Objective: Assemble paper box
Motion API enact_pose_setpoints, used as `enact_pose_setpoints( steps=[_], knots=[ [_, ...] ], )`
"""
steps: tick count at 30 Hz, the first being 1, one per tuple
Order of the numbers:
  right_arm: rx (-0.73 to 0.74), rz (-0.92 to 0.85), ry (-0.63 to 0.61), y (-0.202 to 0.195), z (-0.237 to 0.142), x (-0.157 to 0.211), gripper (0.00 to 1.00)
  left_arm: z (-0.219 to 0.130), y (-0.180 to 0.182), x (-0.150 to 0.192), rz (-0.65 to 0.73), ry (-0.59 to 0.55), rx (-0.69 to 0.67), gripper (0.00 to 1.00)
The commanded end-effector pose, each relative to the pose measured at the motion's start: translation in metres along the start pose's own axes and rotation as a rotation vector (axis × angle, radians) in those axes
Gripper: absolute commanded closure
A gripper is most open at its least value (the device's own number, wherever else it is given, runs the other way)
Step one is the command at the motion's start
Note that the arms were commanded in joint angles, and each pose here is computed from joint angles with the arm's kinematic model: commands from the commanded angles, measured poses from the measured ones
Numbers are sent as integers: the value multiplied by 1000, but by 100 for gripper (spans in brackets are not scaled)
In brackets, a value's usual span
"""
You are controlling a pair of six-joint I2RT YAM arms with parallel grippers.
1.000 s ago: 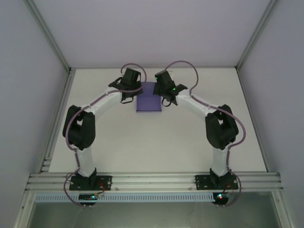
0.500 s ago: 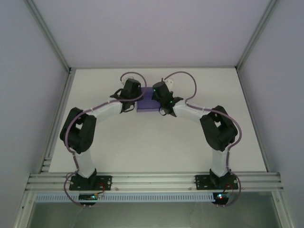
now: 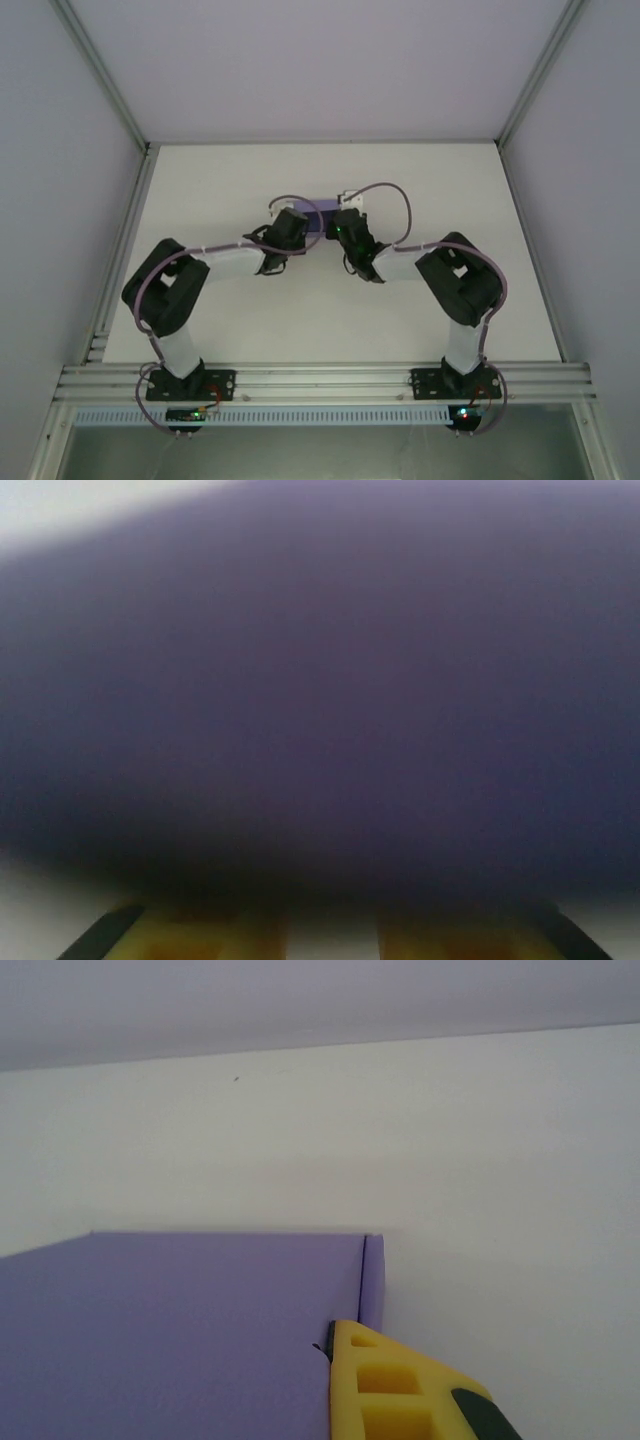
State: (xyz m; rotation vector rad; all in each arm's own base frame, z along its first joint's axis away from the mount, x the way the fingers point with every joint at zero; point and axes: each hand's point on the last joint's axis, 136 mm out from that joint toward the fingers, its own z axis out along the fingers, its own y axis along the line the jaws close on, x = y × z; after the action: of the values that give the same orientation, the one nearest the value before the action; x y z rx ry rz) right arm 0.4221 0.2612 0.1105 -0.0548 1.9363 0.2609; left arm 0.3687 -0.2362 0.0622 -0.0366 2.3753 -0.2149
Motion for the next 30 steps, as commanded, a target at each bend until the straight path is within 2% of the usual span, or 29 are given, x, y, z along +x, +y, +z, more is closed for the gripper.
enact_pose_setpoints(
  steps=[1,4,6,9,13,16,19,22,25,27,30],
  knots=[
    [-15,-103,100,-4,-7,33,100,-24,-3,-13,10,-24,19,64],
    [-26,-176,107,1,-9,35,100,-47,-6,-27,14,-48,37,39],
    [-15,-216,120,1,-9,35,100,-66,-8,-37,20,-54,52,28],
    [-10,-254,138,4,-9,38,100,-94,-11,-53,30,-53,82,0],
    [-5,-279,149,7,-8,43,100,-119,4,-72,-21,-58,52,1],
    [3,-310,151,8,-7,46,100,-113,21,-94,-94,-34,74,1],
    [6,-332,150,10,-6,47,100,-87,29,-118,-141,19,128,0],
    [2,-336,165,9,-4,53,100,-55,26,-135,-123,76,204,0],
    [-1,-336,169,9,-2,57,100,-19,29,-135,-149,184,271,2],
    [-10,-333,166,11,-1,56,100,-3,20,-127,-111,235,367,4],
    [-27,-348,161,15,0,55,100,18,10,-113,-145,297,500,6]
  ],
)
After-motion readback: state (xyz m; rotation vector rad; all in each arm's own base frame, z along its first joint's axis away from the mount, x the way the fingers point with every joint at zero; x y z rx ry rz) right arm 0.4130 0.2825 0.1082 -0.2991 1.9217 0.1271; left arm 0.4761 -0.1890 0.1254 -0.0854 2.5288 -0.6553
